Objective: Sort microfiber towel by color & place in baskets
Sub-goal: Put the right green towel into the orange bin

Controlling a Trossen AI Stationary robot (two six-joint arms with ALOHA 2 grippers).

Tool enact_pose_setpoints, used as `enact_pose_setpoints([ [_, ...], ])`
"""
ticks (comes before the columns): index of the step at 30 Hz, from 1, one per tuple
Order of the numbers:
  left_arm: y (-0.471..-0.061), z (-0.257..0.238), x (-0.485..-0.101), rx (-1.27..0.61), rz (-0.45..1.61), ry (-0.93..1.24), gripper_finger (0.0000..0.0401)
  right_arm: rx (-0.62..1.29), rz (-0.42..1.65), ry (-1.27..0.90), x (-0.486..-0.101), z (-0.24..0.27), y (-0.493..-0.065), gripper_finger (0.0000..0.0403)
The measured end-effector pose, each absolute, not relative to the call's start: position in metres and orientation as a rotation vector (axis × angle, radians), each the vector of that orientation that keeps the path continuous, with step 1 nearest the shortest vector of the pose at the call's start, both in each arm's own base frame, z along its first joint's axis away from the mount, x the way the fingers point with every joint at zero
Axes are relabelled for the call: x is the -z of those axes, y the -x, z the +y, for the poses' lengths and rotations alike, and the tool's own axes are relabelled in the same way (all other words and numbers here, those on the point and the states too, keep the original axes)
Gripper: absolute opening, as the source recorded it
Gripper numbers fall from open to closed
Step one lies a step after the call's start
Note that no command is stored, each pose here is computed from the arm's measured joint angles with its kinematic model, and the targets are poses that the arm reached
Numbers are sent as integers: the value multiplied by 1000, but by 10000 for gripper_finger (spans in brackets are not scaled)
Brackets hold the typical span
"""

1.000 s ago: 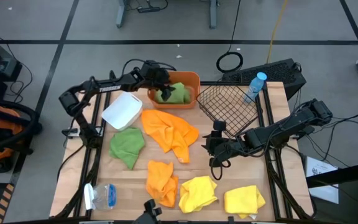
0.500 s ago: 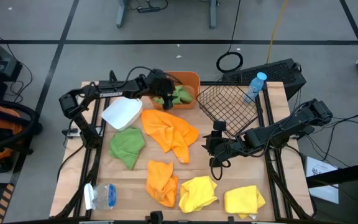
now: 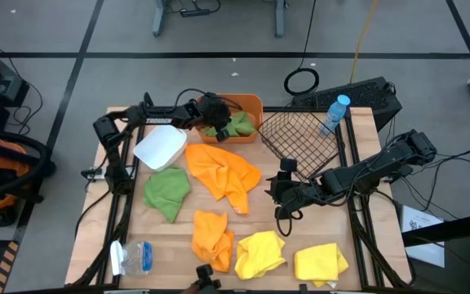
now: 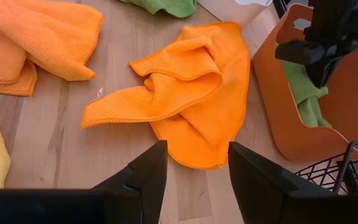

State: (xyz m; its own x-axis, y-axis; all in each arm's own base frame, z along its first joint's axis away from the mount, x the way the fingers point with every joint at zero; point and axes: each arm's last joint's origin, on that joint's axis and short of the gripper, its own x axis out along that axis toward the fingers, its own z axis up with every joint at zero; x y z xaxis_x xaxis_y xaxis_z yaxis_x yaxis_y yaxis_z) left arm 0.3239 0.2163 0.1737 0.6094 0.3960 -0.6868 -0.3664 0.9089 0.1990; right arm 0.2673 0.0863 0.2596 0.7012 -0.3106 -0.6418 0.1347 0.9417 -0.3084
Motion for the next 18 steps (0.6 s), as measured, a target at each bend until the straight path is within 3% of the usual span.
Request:
enact_pose_setpoints([
  [4, -325, 208, -189, -390, 736, -1, 64, 251, 755, 248, -260, 86, -267, 160],
  [13, -316, 185, -238, -391, 657, -46, 166, 256, 756, 234, -260, 86, -267, 160],
  [18, -317, 180, -236, -355, 687, -70, 171, 256, 755, 233, -260, 86, -267, 160],
])
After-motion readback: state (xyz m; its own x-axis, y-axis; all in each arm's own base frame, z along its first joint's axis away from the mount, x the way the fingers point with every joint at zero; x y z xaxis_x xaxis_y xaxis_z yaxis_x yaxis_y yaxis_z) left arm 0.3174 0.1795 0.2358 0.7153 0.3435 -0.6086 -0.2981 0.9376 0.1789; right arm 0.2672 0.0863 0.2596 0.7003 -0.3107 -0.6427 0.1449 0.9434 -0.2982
